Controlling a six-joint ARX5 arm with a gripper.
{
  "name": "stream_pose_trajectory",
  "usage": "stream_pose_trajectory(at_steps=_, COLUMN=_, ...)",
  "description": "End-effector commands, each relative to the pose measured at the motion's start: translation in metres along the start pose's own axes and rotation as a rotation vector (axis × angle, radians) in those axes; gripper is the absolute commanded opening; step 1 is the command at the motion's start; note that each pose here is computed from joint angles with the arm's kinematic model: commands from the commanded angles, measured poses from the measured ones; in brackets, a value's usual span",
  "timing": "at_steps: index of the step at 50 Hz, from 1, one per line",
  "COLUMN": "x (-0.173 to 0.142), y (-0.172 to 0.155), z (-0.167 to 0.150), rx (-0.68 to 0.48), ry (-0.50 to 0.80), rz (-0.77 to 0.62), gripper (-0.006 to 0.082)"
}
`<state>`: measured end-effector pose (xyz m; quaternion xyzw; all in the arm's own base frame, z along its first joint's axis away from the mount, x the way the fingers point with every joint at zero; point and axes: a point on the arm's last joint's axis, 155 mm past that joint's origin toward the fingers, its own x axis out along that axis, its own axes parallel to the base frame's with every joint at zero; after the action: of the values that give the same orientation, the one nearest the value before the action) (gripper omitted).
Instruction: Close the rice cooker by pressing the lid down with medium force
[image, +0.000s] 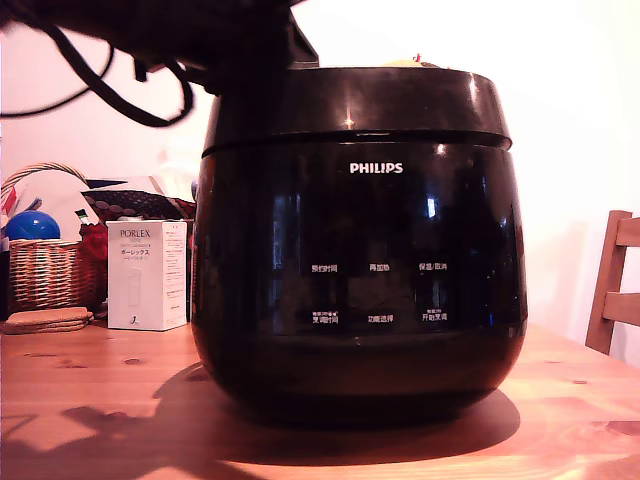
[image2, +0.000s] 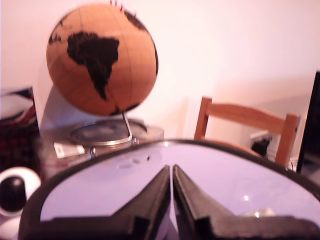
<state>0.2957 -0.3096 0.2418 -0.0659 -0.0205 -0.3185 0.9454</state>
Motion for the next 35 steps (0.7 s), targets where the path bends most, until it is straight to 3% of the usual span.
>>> stream_pose_trajectory(at_steps=1, x=-0.009, y=0.010, z=-0.081, rx=0.052, ry=0.209, rz=0.017, gripper=-0.0019)
stream_pose_trajectory(at_steps=25, x=-0.010, y=0.005, z=-0.144, rx=0.055, ry=0.358, rz=-0.023, gripper=-0.0020)
stream_pose_trajectory(at_steps=35, x=-0.009, y=0.004, z=-0.142, rx=0.056, ry=0.346, rz=-0.025, gripper=-0.0019)
